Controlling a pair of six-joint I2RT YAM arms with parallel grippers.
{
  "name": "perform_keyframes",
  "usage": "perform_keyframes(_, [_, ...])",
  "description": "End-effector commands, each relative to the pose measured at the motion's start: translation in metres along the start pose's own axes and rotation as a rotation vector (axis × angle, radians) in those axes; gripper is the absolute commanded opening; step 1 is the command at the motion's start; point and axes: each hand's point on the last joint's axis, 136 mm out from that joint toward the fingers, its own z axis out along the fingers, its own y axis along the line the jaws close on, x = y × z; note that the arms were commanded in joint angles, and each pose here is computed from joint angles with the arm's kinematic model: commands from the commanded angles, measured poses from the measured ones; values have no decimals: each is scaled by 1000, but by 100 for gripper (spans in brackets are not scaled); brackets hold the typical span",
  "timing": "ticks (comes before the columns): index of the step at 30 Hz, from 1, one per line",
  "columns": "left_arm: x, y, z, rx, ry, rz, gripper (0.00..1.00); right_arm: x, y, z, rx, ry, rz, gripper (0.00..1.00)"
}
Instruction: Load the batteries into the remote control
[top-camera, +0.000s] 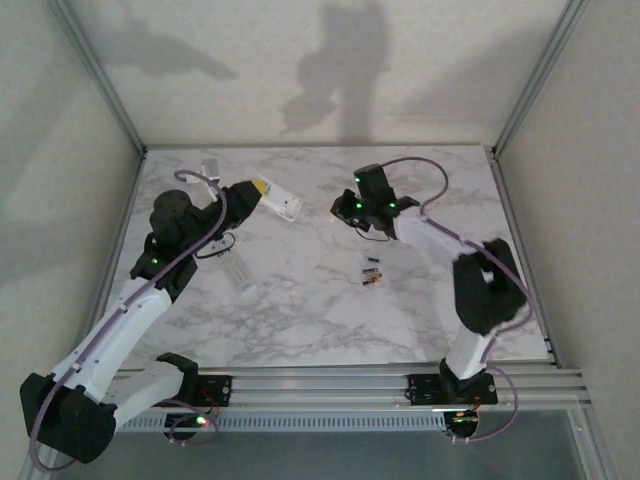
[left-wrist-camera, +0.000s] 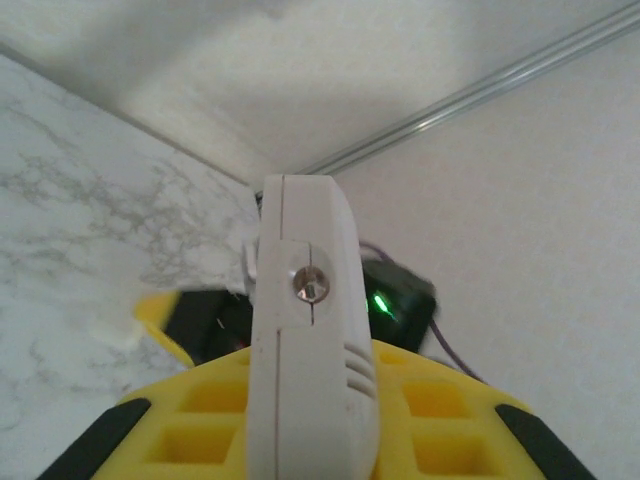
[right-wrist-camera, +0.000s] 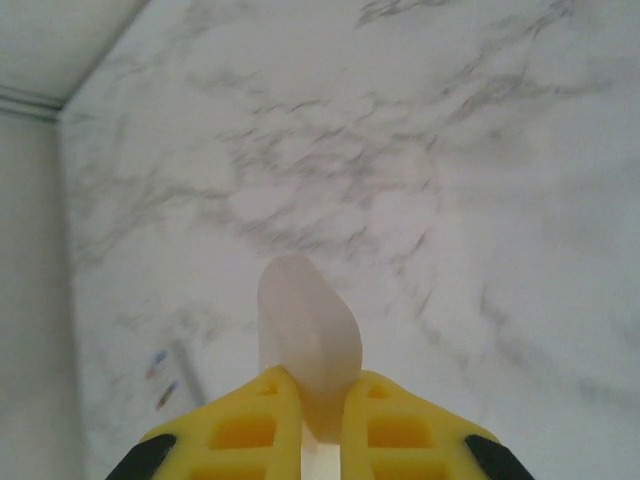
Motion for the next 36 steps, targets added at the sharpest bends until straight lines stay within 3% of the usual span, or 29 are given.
perform_keyframes(1, [16, 10, -5, 17, 48, -52, 0, -14, -21, 35, 81, 8, -44, 0])
perform_keyframes(8, [15, 21, -18, -12, 13, -98, 0, -12, -66, 79, 157, 62, 36, 1])
perform_keyframes(13, [20, 37, -28, -75, -11, -132, 0, -2, -92, 69, 215, 89, 60, 31])
perform_keyframes(16, [30, 53, -30, -93, -5, -177, 0, -4, -95, 44, 247, 73, 32, 45])
perform_keyframes(19, [35, 58, -33, -98, -2, -195, 0, -11, -71, -2, 204, 21, -88, 50])
perform_keyframes(21, [36, 55, -36, -87, -5, -185, 0, -9, -38, -38, 116, -28, -268, 56])
perform_keyframes(25, [35, 46, -42, -82, 2, -129, 0, 29, 25, -109, -28, -85, -696, 71])
perform_keyframes(27, [36, 42, -43, -70, 8, -118, 0, 54, 53, -137, -118, -99, -858, 94])
perform_keyframes(28, [36, 41, -43, -65, 10, -117, 0, 69, 69, -149, -182, -99, -941, 99])
perform_keyframes(32, [33, 28, -43, -30, 9, -101, 0, 114, 115, -170, -343, -88, -1163, 99])
perform_keyframes(36, [34, 13, -42, 9, 38, -95, 0, 135, 145, -161, -428, -90, -1319, 99])
